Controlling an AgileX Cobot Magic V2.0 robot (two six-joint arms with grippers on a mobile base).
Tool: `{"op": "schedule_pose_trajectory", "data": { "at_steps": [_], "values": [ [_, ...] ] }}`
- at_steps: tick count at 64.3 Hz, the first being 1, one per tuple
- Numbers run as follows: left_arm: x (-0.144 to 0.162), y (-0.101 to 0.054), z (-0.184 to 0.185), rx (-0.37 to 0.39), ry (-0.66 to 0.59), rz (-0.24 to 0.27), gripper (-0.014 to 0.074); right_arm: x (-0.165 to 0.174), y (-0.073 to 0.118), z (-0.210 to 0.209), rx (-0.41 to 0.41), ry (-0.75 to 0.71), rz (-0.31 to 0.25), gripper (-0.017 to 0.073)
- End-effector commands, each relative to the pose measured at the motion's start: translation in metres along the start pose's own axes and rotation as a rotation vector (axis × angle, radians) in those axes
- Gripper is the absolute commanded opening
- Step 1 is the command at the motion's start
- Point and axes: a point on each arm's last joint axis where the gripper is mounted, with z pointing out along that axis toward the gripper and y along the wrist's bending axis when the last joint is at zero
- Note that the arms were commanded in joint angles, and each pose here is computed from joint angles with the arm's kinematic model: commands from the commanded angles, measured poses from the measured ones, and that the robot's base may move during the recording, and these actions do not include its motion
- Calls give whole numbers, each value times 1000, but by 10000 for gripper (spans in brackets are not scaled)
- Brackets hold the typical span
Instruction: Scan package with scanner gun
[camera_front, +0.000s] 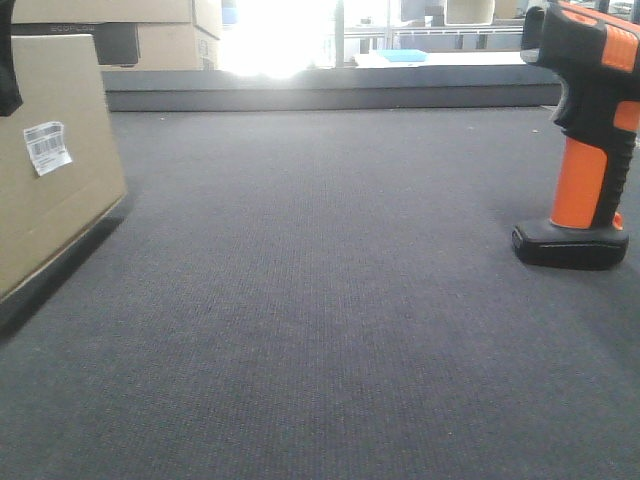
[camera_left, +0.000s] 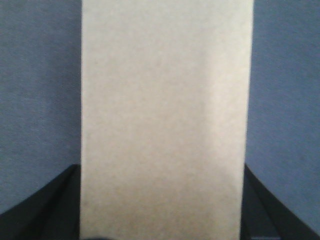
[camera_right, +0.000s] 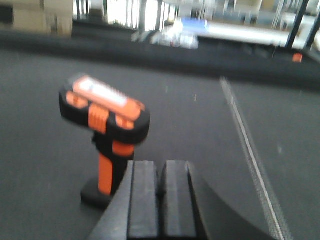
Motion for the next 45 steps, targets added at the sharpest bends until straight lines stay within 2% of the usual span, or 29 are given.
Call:
{"op": "schedule_pose_trajectory", "data": {
  "at_steps": [1,9,17,25,37,45],
  "values": [
    [1,-2,-9,36,-17,6,88,-7,-1,9,-4,56,-18,-153],
    [2,-3,-9,48,-13,2,88,-10,-1,22,-6,99,-18,-153],
    [1,-4,-9,52,-19,1,88,-2,0,37,-14,207,-14,-153],
    [-1,-4,-9,59,-41,0,88,1,2,45,-34,247,51,-153],
    [-4,-7,-9,90,-78,-8,88,1,7,47,-72,257,193,-153],
    [-5,-11,-10,138,-89,-26,88,4,7,47,-73,270,195,-153]
  ]
}}
